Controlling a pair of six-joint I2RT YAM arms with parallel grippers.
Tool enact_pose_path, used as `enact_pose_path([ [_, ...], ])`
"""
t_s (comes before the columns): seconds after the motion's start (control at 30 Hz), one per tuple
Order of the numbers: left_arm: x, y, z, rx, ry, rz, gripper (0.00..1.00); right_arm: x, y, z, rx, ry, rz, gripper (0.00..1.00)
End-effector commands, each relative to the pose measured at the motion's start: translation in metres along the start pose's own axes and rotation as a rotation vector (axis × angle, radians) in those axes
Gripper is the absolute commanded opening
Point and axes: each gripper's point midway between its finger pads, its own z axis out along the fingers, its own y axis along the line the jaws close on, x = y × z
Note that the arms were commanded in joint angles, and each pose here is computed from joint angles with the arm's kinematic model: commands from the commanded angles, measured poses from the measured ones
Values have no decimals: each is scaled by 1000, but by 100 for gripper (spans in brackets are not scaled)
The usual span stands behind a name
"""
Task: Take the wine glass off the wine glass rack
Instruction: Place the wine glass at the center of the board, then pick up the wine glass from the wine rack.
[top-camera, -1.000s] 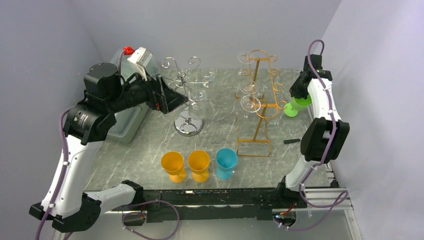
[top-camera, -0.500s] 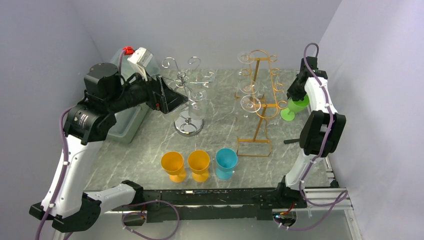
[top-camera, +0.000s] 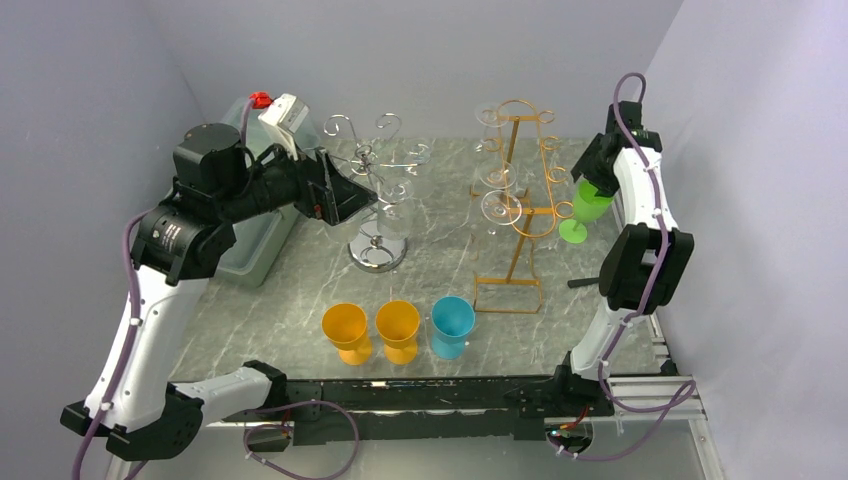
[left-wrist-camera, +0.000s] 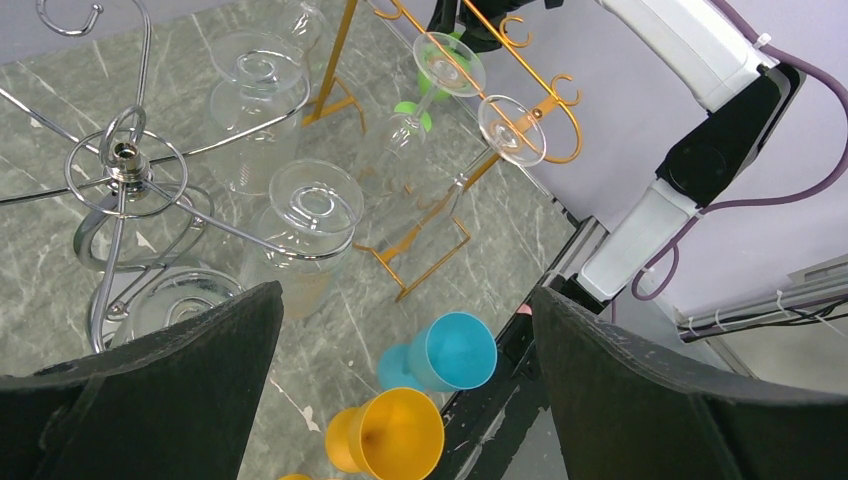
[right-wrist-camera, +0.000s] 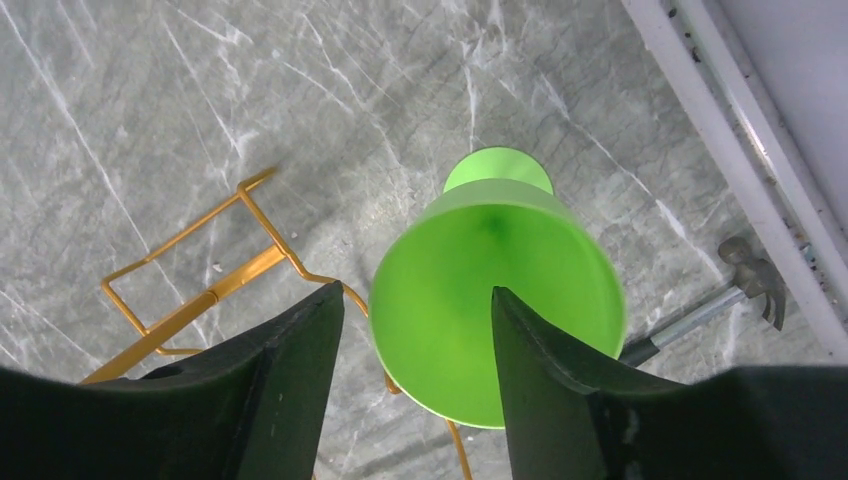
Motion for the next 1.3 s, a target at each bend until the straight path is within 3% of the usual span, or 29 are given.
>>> enact_pose_path([
  [0.0,-4,1,-1,-10,-18,13,100,-27,-2,-38,6,-107,8,61],
  [0.27,-4,3,0,-15,-15,10,100,-41,-10,-97,-14,-237,38,72],
  [0.53,0,8,2,-37,-8,0,100,-43,-12,-188,-119,-396,42,82],
  [0.67,0,10,3,-46,-6,-5,99,-40,2,-244,-189,-482,-9,86],
  [0.7,0,11,3,-48,-7,-6,99,-40,9,-260,-211,-504,-27,94],
  [0.83,0,12,3,-59,-12,-12,99,-24,61,-302,-329,-534,-135,100],
  [0.93,-1,13,1,-70,-17,-15,100,-16,95,-313,-378,-546,-197,100],
  [1.27,-3,17,-1,-100,-21,-15,99,-11,192,-275,-391,-565,-416,100],
])
